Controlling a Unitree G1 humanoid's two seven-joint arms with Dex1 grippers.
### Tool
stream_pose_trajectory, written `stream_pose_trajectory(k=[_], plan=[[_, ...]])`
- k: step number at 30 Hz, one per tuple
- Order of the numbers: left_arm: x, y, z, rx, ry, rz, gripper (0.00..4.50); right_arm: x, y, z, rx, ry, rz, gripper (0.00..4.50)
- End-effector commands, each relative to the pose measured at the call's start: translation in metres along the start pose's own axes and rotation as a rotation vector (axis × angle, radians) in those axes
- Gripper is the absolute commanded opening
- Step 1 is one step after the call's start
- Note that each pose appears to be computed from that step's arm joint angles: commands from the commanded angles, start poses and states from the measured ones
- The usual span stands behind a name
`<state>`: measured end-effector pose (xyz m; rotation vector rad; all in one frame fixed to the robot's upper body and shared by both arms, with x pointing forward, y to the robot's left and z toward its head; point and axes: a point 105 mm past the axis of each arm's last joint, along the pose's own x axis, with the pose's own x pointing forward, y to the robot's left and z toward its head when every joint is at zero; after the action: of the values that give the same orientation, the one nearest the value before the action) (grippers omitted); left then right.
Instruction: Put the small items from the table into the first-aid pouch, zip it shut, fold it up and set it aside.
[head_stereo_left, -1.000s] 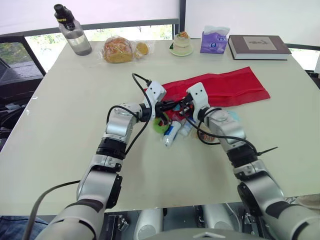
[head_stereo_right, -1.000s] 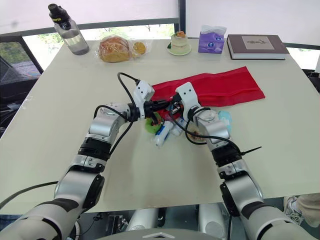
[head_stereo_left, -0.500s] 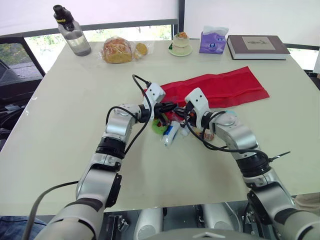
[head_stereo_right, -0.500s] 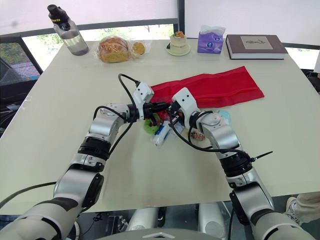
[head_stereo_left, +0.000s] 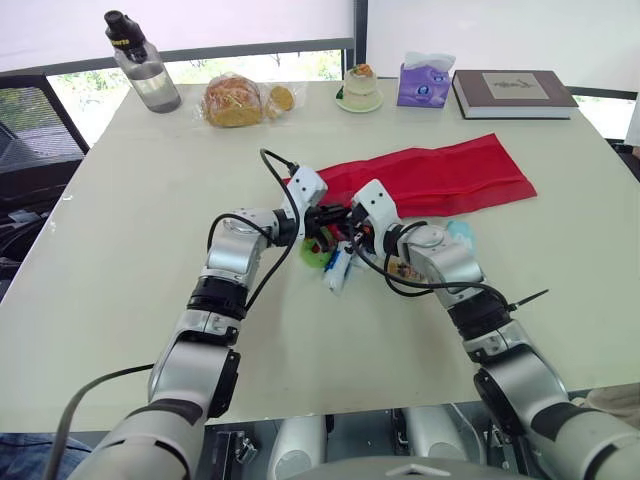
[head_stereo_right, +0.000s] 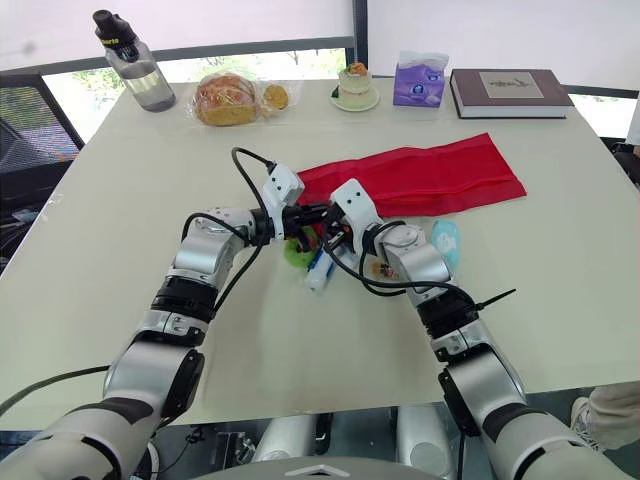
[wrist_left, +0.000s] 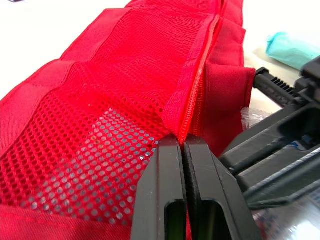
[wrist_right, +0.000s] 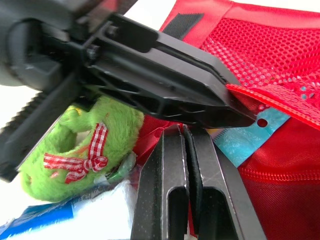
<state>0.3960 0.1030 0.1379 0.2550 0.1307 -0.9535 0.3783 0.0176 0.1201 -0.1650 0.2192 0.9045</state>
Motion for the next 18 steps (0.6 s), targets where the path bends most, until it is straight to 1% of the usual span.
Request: stream_pose_trajectory(k=[1,4,7,18], plan=[[0.004,-0.013,0.011,0.026,-0.037,-0.056,0.0,0.003,-0.01,0.019,-0.012,-0.077,-0.069,0.13],[0.004,-0.016,0.01,0.02,-0.036,-0.063,0.0,0.003,-0.021,0.02,0.0,-0.102,-0.14,0.13],[0.004,-0.019,0.007,0.016,-0.029,-0.072,0.0,0.003,-0.022,0.022,0.009,-0.136,-0.148,0.13],[0.003,-0.023,0.002,0.008,-0.013,-0.089,0.0,0.005,-0.026,0.029,0.002,-0.185,-0.184,0.13]])
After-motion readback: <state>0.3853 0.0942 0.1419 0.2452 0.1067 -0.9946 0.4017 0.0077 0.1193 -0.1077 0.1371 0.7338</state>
